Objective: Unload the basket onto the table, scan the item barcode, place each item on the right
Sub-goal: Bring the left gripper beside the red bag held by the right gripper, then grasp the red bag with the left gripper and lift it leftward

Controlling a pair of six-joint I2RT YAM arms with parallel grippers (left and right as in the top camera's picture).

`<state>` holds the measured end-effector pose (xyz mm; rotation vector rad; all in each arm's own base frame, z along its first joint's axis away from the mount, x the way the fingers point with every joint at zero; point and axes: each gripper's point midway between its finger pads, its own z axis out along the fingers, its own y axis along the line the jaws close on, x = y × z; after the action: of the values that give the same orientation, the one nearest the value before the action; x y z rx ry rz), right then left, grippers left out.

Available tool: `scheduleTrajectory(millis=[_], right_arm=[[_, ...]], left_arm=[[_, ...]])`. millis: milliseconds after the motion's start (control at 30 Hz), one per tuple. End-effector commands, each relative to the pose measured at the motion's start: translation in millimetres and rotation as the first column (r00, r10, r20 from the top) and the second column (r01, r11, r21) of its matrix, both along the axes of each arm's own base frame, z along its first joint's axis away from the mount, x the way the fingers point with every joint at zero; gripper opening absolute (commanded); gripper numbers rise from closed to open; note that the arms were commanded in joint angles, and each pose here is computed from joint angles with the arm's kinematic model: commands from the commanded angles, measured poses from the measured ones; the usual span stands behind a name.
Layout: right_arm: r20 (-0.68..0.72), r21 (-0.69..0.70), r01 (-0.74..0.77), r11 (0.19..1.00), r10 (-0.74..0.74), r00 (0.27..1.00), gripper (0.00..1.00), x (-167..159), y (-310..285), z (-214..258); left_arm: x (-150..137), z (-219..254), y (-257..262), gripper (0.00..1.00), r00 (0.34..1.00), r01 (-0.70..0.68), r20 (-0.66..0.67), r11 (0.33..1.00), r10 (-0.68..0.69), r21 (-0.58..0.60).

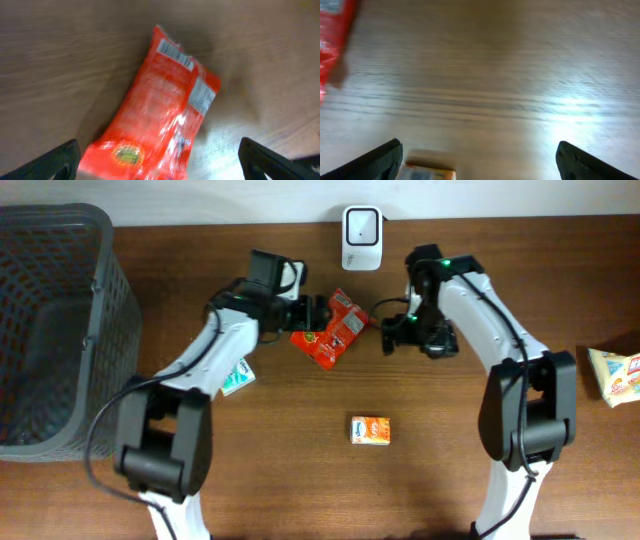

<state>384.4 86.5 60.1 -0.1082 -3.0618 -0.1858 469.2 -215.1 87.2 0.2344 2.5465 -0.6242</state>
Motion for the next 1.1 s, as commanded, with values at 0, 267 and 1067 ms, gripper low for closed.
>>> scheduleTrajectory(millis=[0, 267, 1067], right_arm=[[-0.046, -0.011, 0.105, 0.994, -0.106, 0.993, 0.98, -6, -38, 9], [-0.166, 0.025, 0.187, 0.982, -0.18, 0.969, 0.98, -32, -79, 14], [-0.162, 0.025, 0.196, 0.98, -0.189, 0.968, 0.98, -31, -82, 14]], left_arm=[[9, -28, -10, 0.99, 1.0, 0.003, 0.022, 0.998, -0.004, 0.066], [20, -60, -2, 0.99, 0.999, -0.033, 0.022, 0.993, 0.031, 0.115], [-48, -82, -39, 0.0, 0.948, 0.141, -0.271, 0.983, -0.168, -0.116]])
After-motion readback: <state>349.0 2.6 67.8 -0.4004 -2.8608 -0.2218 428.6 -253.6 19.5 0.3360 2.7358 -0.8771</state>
